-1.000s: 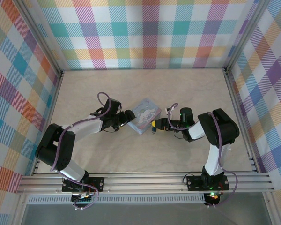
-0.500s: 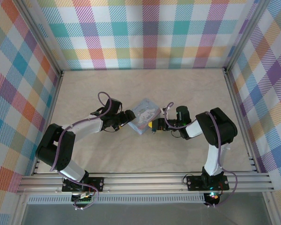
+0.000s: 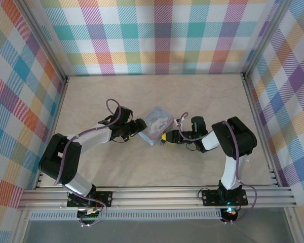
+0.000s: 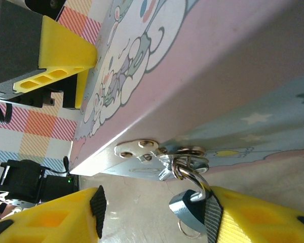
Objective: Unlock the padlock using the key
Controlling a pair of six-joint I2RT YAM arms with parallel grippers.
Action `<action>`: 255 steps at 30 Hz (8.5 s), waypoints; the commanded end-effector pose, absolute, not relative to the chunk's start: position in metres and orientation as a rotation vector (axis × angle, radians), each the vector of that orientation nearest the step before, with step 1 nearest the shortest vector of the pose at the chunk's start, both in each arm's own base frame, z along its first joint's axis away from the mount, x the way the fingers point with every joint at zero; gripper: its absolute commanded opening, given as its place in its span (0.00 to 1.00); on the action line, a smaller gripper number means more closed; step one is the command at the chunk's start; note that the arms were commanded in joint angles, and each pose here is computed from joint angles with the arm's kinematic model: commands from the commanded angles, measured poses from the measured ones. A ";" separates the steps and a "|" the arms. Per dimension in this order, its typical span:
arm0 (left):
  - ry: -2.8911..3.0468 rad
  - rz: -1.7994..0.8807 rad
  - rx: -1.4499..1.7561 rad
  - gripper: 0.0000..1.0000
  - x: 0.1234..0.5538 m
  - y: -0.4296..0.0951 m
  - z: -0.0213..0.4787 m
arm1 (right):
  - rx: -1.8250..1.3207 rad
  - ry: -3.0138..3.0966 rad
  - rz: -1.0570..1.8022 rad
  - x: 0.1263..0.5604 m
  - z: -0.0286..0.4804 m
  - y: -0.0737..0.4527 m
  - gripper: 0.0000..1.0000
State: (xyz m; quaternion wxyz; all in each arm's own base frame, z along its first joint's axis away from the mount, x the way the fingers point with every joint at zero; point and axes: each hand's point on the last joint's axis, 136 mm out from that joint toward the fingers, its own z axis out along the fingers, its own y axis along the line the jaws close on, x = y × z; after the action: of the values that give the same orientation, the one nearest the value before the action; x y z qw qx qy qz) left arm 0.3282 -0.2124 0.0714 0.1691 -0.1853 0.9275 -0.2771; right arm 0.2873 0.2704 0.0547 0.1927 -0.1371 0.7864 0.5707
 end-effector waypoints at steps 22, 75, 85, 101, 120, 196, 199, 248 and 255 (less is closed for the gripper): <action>2.723 -0.680 -0.543 0.80 0.312 -0.204 0.055 | -0.384 2.203 1.565 0.293 0.061 0.272 0.22; 2.733 -0.682 -0.555 0.81 0.299 -0.203 0.036 | 0.148 2.231 1.527 0.342 0.060 0.254 0.00; 2.703 -0.695 -0.546 0.82 0.302 -0.203 0.047 | 0.150 2.245 1.431 0.339 0.062 0.239 0.00; 2.479 -0.720 -0.499 1.00 0.323 -0.195 0.116 | -0.005 2.339 1.115 0.306 0.096 0.204 0.00; 2.017 -0.543 -0.589 1.00 0.296 -0.105 0.193 | -0.096 2.551 0.955 0.222 0.147 0.170 0.00; 2.036 -0.443 -0.645 1.00 0.282 -0.083 0.179 | -0.198 3.094 0.507 0.179 0.033 0.189 0.11; 2.031 -0.442 -0.647 1.00 0.282 -0.082 0.180 | -0.200 3.076 0.497 0.181 0.037 0.188 0.15; 2.086 -0.359 -0.484 1.00 0.294 -0.090 0.193 | -0.153 2.101 0.035 0.315 0.159 0.071 1.00; 2.090 -0.342 -0.465 1.00 0.293 -0.089 0.193 | -0.144 2.131 -0.031 0.327 0.117 0.054 1.00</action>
State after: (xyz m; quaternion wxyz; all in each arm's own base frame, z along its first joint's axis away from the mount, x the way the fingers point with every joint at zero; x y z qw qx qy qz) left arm 0.2869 -0.0877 0.1748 0.4487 -0.1971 0.8616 -0.1322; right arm 0.3130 0.0572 0.1119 0.4522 -0.0571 0.8900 -0.0069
